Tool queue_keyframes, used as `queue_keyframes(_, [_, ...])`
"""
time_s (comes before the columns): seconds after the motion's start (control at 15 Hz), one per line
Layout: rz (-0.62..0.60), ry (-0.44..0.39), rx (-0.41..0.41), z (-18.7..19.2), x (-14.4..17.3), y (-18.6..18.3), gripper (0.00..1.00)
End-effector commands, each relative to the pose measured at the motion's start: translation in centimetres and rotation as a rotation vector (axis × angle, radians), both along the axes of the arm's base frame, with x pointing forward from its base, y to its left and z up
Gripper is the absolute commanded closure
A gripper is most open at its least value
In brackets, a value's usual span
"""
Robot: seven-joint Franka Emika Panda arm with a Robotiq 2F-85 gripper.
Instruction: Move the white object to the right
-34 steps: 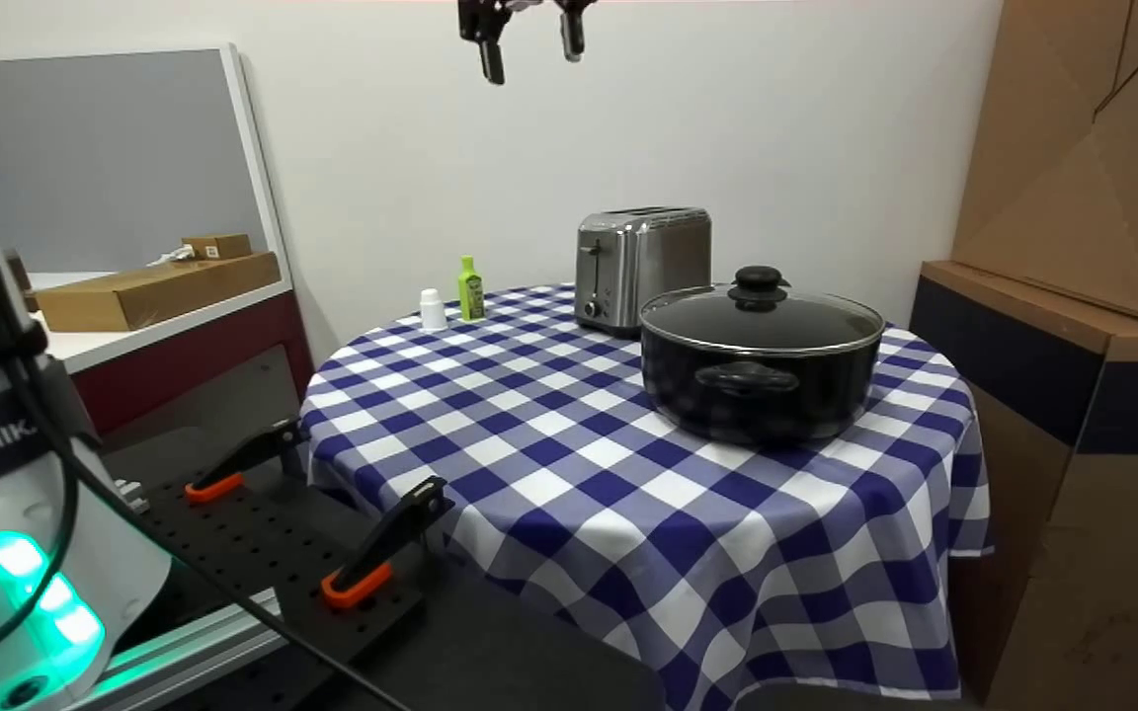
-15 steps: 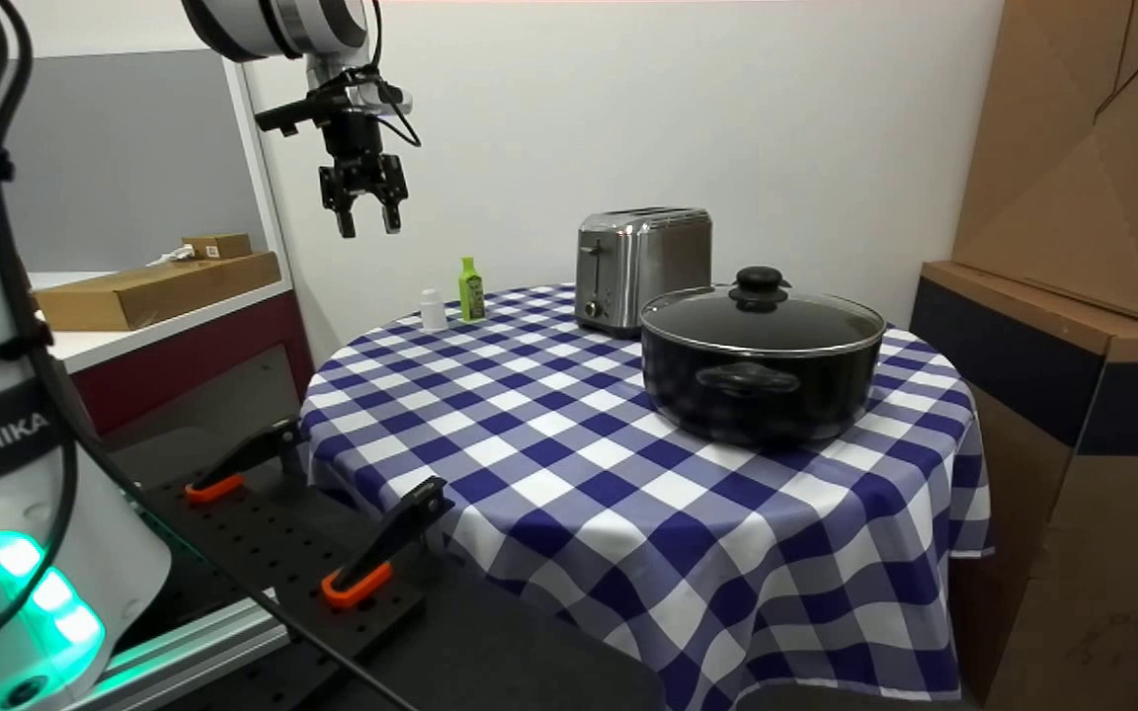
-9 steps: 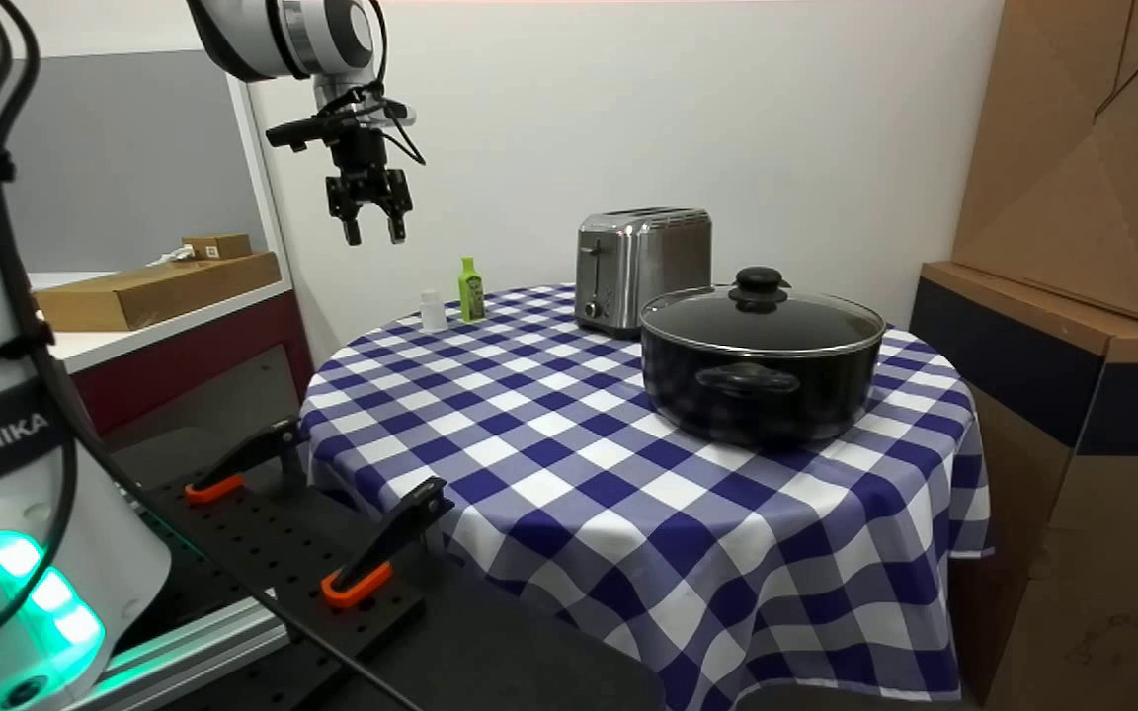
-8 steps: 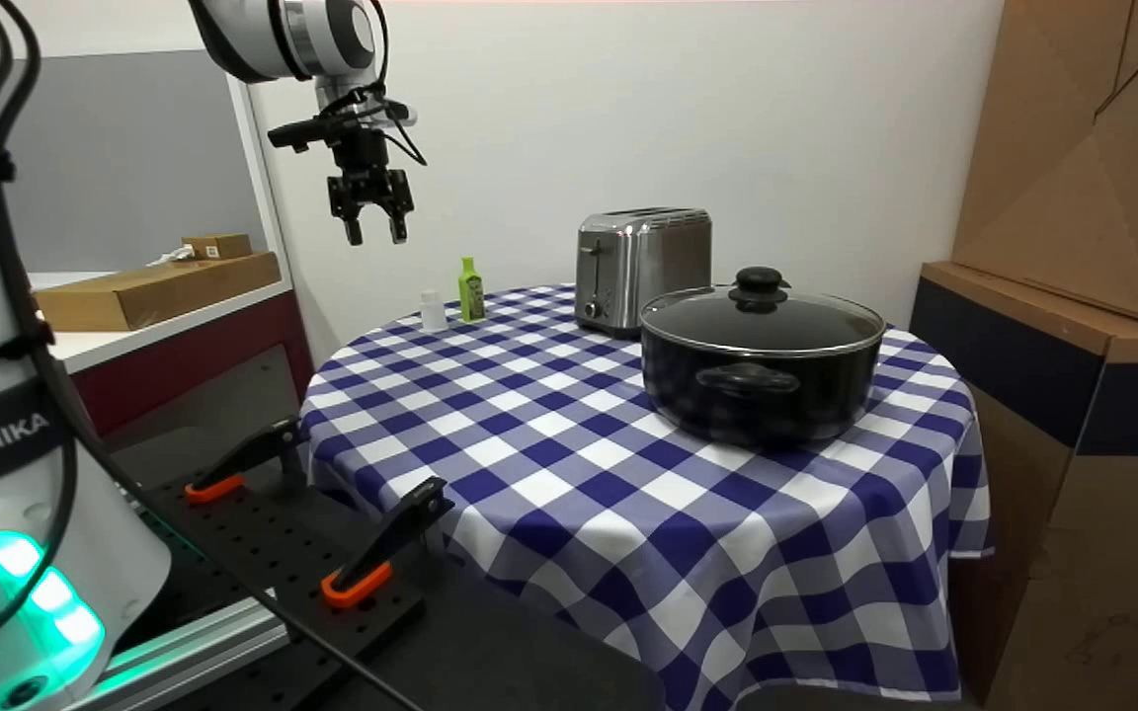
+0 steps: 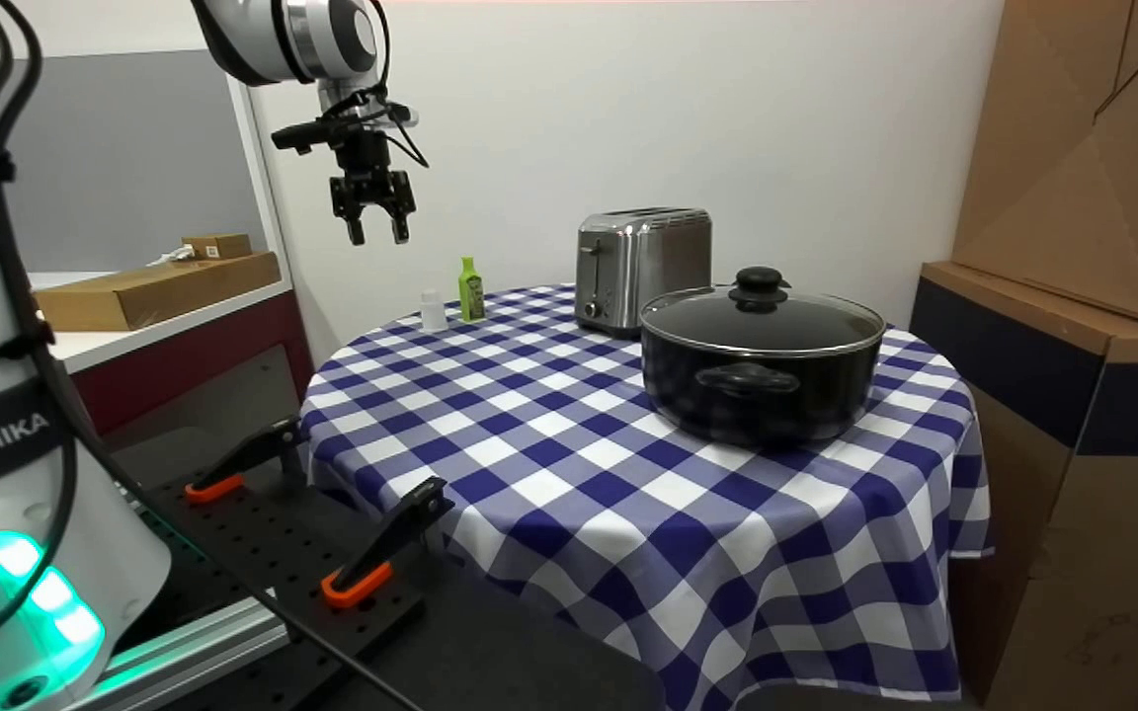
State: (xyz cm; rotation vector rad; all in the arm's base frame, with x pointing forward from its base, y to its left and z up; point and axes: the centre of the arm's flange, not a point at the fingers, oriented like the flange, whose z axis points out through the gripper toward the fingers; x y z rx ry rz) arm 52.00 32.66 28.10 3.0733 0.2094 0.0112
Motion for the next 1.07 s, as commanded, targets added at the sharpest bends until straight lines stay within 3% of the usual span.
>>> queue_keyframes(0.0, [0.000,0.000,0.000,0.0,0.0,0.0,0.00])
queue_keyframes(0.27, [-0.015,-0.040,-0.036,-1.6,0.4,-0.6,0.00])
queue_keyframes(0.53, [-0.030,-0.075,-0.020,-2.6,2.1,-0.9,0.00])
queue_keyframes(1.0, [-0.061,-0.037,-0.014,-6.8,3.9,-0.7,0.00])
